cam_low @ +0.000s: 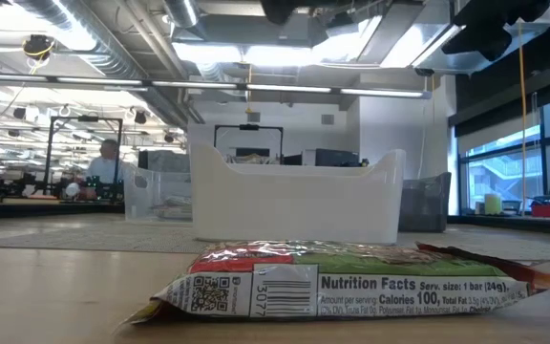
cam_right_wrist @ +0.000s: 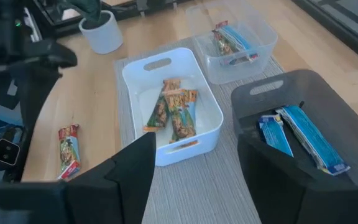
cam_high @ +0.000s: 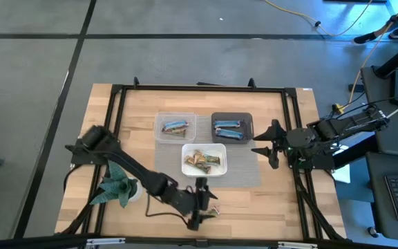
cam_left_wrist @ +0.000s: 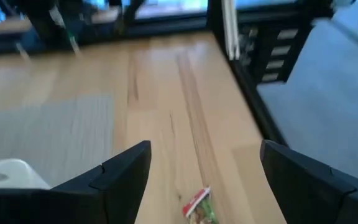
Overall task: Pick and place Granola Bars by type
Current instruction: Put the red granola bar into the transparent bin
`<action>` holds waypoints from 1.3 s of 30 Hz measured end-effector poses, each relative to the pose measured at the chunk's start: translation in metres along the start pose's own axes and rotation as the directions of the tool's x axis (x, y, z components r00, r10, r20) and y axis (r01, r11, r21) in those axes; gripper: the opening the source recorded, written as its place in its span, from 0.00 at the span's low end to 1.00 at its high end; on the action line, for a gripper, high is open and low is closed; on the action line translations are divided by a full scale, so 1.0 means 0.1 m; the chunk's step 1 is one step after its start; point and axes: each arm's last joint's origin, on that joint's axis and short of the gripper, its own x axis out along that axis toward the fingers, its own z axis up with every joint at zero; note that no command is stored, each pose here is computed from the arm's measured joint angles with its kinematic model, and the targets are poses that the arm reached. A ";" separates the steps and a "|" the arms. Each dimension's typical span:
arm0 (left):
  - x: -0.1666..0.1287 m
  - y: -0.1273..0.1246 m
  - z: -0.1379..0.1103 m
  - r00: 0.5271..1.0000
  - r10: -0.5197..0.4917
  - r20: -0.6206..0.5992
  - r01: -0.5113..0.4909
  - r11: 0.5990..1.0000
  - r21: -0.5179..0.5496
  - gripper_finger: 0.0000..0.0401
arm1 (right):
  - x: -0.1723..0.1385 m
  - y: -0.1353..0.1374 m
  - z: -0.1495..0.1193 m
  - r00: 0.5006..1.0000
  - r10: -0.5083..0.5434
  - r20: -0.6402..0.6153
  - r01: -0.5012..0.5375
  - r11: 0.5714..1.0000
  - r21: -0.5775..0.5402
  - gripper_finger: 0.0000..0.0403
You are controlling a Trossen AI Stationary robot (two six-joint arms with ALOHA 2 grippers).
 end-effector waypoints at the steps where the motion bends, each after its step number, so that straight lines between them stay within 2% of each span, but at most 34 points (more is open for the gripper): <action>1: 0.05 -0.02 0.00 1.000 0.006 -0.029 -0.006 1.000 -0.001 0.73 | 0.00 0.00 -0.01 1.000 -0.003 -0.006 0.003 1.000 0.001 0.57; 6: 0.25 -0.08 -0.08 0.978 0.049 -0.201 -0.050 0.999 0.001 0.73 | 0.00 -0.01 -0.02 1.000 -0.012 -0.025 0.012 1.000 -0.005 0.57; 9: 0.33 -0.10 -0.16 0.963 0.062 -0.260 -0.067 0.998 -0.010 0.73 | 0.00 -0.02 -0.04 0.999 -0.021 -0.041 0.021 1.000 0.010 0.57; 13: 0.39 -0.15 -0.26 0.956 0.041 -0.292 -0.055 0.998 -0.043 0.73 | 0.01 -0.03 -0.06 0.998 -0.032 -0.062 0.034 0.999 0.025 0.57; 22: 0.44 -0.25 -0.53 0.910 0.059 -0.411 -0.071 0.997 -0.014 0.73 | 0.03 -0.02 -0.07 0.997 -0.038 -0.074 0.040 0.999 0.020 0.57; 27: 0.41 -0.22 -0.59 0.878 0.089 -0.471 -0.115 0.993 -0.026 0.73 | 0.06 -0.01 -0.07 0.996 -0.043 -0.083 0.045 0.999 0.015 0.57; 31: 0.43 -0.22 -0.61 0.869 0.031 -0.494 -0.073 0.995 -0.066 0.73 | 0.08 0.00 -0.08 0.995 -0.049 -0.092 0.050 0.999 0.011 0.57; 39: 0.50 -0.25 -0.76 0.847 0.045 -0.530 -0.107 0.990 -0.088 0.72 | 0.14 0.02 -0.09 0.991 -0.062 -0.115 0.062 0.998 -0.002 0.57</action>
